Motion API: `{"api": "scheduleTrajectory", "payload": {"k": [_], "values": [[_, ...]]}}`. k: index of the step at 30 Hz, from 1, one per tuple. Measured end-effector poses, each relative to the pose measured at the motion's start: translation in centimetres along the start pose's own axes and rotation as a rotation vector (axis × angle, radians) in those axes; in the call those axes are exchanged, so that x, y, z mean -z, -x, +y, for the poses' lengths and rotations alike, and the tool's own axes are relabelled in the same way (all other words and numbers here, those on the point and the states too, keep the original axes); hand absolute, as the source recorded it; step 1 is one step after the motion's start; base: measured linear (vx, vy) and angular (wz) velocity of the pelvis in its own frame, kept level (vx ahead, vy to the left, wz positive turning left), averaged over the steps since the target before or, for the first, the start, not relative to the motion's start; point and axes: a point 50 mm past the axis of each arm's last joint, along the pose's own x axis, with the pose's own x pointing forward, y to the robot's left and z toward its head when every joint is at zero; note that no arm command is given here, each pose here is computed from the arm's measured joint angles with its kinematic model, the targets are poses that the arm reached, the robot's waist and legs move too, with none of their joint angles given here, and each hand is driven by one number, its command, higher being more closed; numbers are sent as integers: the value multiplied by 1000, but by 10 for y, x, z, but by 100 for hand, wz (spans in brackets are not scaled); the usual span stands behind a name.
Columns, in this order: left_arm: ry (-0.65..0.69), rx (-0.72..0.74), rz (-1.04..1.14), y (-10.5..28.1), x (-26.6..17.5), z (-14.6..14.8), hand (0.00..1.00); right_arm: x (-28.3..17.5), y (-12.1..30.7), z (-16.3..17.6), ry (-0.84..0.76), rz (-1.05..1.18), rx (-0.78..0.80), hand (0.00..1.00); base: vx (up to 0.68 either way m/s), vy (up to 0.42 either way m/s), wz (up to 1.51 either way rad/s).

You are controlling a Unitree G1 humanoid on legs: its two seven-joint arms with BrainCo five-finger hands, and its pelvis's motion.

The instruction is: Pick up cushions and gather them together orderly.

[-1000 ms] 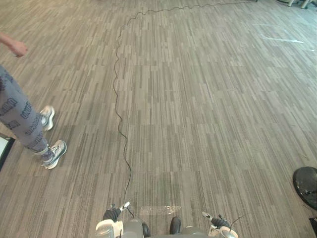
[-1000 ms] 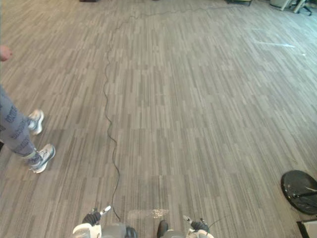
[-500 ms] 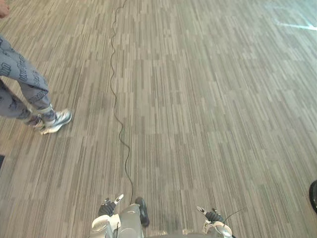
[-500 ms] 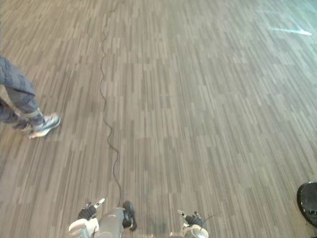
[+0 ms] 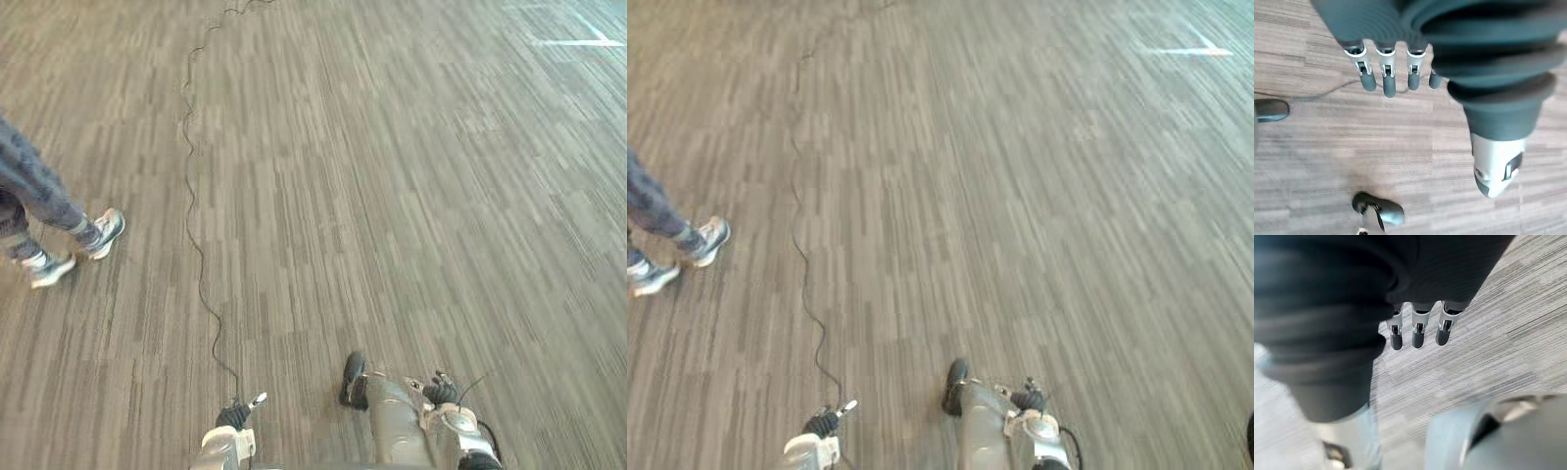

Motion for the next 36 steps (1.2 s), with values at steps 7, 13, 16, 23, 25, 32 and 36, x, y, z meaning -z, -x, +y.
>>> {"api": "scheduleTrajectory", "payload": {"k": [7, 13, 16, 23, 25, 32, 36], "values": [[61, 9, -117, 0, -26, -4, 0, 24, 11, 7, -12, 50, -8, 0, 543, -71, -6], [58, -26, -127, 0, -26, 10, 0, 33, 12, 17, -6, 97, -23, 0, 556, 186, -81], [101, -49, -156, -1, -34, 22, 0, 30, 11, 30, -12, 95, -53, 0, 696, 356, -48], [-70, -71, -55, -2, -17, 38, 0, 42, 15, 23, 59, 119, -69, 0, 473, 220, -63], [-102, -49, -49, -1, -14, 30, 0, 29, 10, 22, 89, 73, -73, 0, 589, 122, -80], [-148, -11, -70, -4, -22, 18, 0, 4, 2, 24, 103, 10, -81, 0, 543, -14, -41], [-163, 10, -23, -2, -8, 9, 0, -5, -1, 14, 98, -17, -62, 0, 764, -205, -49]]}}
